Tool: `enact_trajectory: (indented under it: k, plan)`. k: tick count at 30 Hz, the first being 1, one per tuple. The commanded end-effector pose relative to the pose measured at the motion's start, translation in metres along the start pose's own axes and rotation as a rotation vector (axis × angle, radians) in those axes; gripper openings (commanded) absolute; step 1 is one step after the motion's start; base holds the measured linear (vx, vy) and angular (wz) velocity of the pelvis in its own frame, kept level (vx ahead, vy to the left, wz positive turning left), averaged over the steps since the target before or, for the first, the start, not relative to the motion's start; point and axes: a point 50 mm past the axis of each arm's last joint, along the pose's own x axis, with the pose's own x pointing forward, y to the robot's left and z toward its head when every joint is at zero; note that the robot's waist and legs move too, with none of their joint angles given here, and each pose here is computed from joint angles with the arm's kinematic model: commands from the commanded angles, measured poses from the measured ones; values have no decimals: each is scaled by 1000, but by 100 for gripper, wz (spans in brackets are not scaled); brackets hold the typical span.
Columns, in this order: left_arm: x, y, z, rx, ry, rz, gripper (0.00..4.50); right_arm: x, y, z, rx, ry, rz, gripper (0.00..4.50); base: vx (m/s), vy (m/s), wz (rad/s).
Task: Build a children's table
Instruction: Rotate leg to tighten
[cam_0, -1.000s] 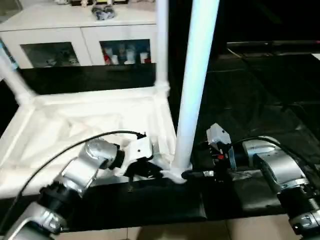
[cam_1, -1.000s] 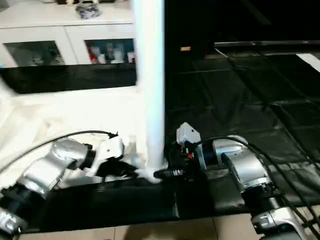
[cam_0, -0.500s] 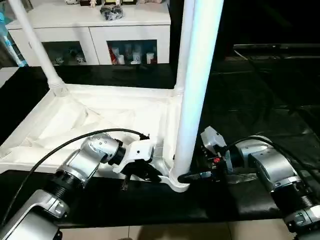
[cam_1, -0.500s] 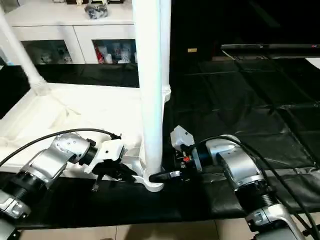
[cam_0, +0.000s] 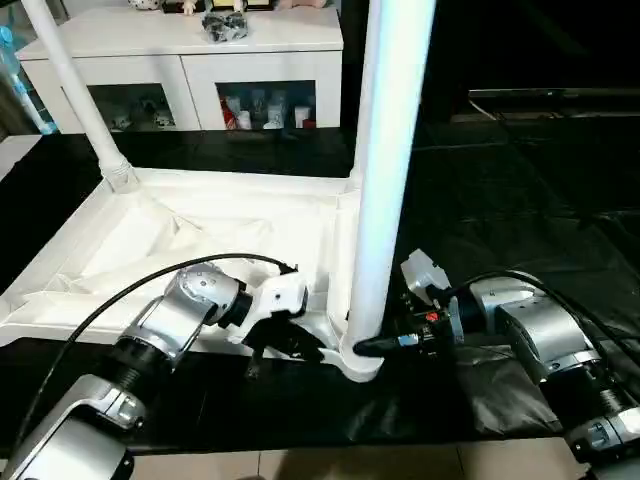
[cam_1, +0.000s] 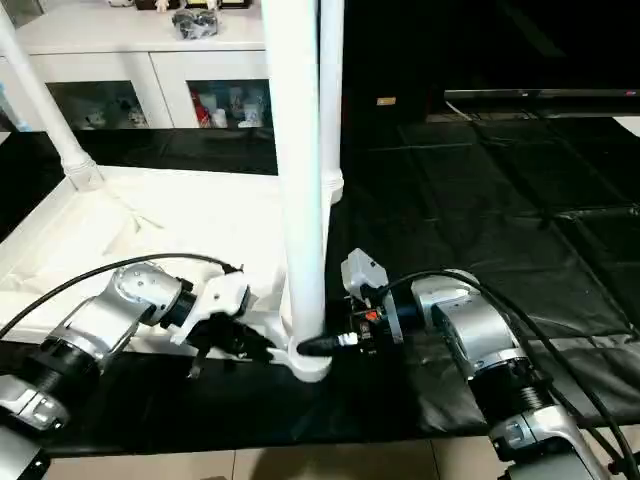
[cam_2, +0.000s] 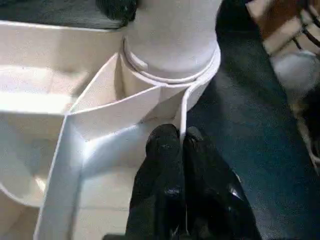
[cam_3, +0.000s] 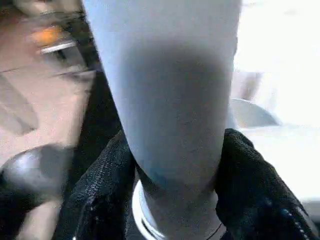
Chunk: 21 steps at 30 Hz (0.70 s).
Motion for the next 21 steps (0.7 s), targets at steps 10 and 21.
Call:
enact_trajectory:
  k: [10,21]
  plan:
    - [31,40,45,-156,-150,392,0,57,-28,4,122,-42,-544,191,0,0,0]
    - [35,43,52,-121,-136,431,0,68,-28,14,145,-131,-569,270,0,0,0]
